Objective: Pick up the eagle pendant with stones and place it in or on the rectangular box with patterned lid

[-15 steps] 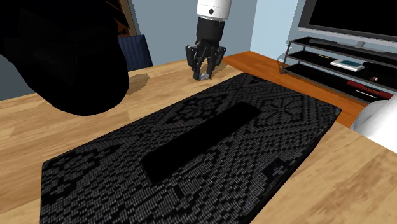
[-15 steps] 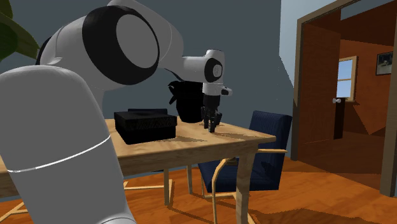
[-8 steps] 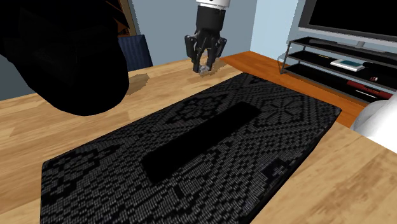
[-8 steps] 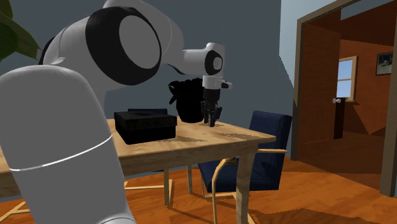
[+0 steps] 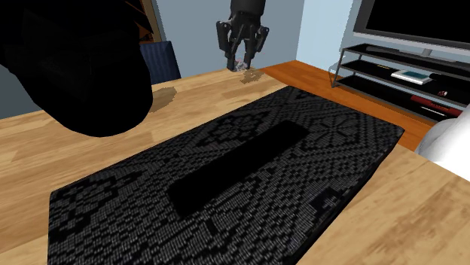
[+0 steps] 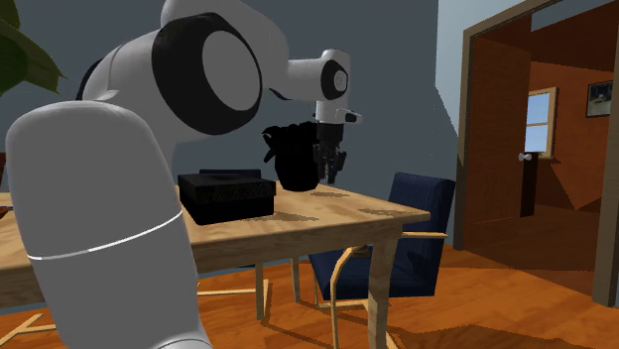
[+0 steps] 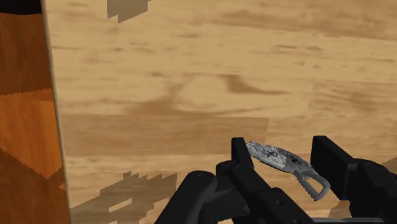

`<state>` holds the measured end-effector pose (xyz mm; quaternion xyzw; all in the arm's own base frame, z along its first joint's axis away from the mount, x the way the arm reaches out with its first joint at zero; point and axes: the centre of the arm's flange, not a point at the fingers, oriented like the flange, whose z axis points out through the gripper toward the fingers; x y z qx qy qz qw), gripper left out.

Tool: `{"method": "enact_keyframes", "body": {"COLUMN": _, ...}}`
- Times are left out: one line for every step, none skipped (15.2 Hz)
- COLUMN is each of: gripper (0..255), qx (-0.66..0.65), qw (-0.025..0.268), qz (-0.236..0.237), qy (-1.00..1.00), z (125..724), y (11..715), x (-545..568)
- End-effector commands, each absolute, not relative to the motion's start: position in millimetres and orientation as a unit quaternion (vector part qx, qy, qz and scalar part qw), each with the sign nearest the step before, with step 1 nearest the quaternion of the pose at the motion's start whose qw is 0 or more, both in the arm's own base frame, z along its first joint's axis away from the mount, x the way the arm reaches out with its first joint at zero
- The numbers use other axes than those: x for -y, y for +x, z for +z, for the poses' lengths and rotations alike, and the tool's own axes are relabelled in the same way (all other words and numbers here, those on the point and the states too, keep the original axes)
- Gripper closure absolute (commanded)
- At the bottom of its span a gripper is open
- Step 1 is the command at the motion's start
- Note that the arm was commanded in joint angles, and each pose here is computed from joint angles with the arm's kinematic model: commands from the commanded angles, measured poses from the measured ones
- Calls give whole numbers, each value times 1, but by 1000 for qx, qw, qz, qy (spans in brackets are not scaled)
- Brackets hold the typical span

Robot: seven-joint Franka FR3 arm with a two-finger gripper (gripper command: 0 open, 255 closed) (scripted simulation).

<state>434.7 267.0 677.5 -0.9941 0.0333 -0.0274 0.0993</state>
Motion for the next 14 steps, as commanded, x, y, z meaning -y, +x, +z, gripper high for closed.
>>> {"method": "enact_keyframes", "body": {"gripper": 255, "qx": -33, "qw": 99, "qz": -27, "qy": -994, "z": 688, "y": 435, "x": -267}}
{"method": "enact_keyframes", "body": {"gripper": 255, "qx": -33, "qw": 99, "qz": -27, "qy": -994, "z": 693, "y": 435, "x": -267}}
{"method": "enact_keyframes", "body": {"gripper": 255, "qx": -33, "qw": 99, "qz": -27, "qy": -994, "z": 698, "y": 435, "x": -267}}
{"method": "enact_keyframes", "body": {"gripper": 255, "qx": -33, "qw": 99, "qz": -27, "qy": -994, "z": 704, "y": 435, "x": -267}}
{"method": "enact_keyframes", "body": {"gripper": 255, "qx": -33, "qw": 99, "qz": -27, "qy": -994, "z": 709, "y": 435, "x": -267}}
{"method": "enact_keyframes", "body": {"gripper": 255, "qx": -33, "qw": 99, "qz": -27, "qy": -994, "z": 714, "y": 435, "x": -267}}
{"method": "enact_keyframes", "body": {"gripper": 255, "qx": -33, "qw": 99, "qz": -27, "qy": -994, "z": 720, "y": 435, "x": -267}}
{"method": "enact_keyframes", "body": {"gripper": 255, "qx": -33, "qw": 99, "qz": -27, "qy": -994, "z": 725, "y": 435, "x": -267}}
{"method": "enact_keyframes", "body": {"gripper": 255, "qx": -33, "qw": 99, "qz": -27, "qy": -994, "z": 730, "y": 435, "x": -267}}
{"method": "enact_keyframes", "body": {"gripper": 255, "qx": -33, "qw": 99, "qz": -27, "qy": -994, "z": 735, "y": 435, "x": -267}}
{"method": "enact_keyframes", "body": {"gripper": 255, "qx": -33, "qw": 99, "qz": -27, "qy": -994, "z": 741, "y": 435, "x": -267}}
{"method": "enact_keyframes", "body": {"gripper": 255, "qx": -33, "qw": 99, "qz": -27, "qy": -994, "z": 746, "y": 435, "x": -267}}
{"method": "enact_keyframes", "body": {"gripper": 255, "qx": -33, "qw": 99, "qz": -27, "qy": -994, "z": 751, "y": 435, "x": -267}}
{"method": "enact_keyframes", "body": {"gripper": 255, "qx": -33, "qw": 99, "qz": -27, "qy": -994, "z": 757, "y": 435, "x": -267}}
